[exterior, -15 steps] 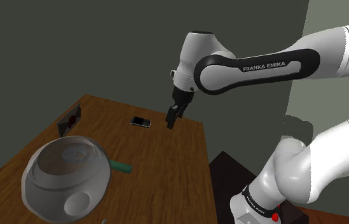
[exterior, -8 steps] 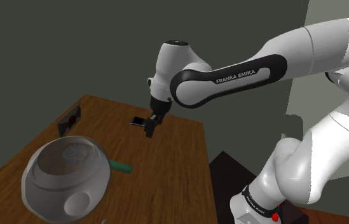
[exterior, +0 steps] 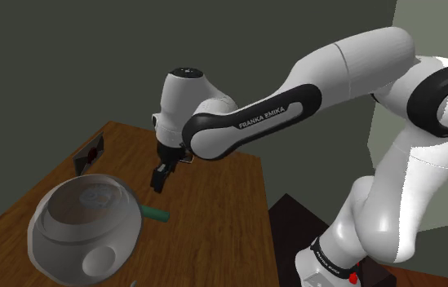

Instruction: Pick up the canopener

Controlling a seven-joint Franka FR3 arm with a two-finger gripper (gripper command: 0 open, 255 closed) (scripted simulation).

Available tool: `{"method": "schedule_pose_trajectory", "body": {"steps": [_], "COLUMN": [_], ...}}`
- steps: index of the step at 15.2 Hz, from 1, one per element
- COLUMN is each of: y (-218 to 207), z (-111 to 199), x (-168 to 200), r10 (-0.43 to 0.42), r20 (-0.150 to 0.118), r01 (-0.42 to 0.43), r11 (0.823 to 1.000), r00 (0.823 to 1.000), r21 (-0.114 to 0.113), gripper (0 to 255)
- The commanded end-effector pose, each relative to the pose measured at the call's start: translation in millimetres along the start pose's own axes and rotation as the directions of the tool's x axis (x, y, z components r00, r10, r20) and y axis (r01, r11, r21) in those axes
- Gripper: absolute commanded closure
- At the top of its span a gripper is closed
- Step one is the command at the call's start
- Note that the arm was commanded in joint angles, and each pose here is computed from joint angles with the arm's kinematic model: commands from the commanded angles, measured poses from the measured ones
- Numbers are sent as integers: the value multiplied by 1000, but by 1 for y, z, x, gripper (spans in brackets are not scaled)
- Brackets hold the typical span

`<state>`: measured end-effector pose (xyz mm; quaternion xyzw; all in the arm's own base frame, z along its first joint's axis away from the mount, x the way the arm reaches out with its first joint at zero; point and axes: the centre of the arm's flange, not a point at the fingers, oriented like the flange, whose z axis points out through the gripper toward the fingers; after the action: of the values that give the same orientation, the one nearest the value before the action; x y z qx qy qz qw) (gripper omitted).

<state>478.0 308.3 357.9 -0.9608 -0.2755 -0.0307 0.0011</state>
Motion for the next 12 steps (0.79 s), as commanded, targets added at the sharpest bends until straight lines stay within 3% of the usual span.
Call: {"method": "schedule_pose_trajectory", "body": {"steps": [1,7,12], "y": [-17,-68,-72], "z": [12,45,68], "x": [17,62,64], "r10": [-35,-137,-144], "r20": [-12,-44,-46], "r01": [35,137,144], "r11": [999,991,990], "r00": [999,990,988], "r21": [1,-1,-1], "gripper": [0,0,0]}}
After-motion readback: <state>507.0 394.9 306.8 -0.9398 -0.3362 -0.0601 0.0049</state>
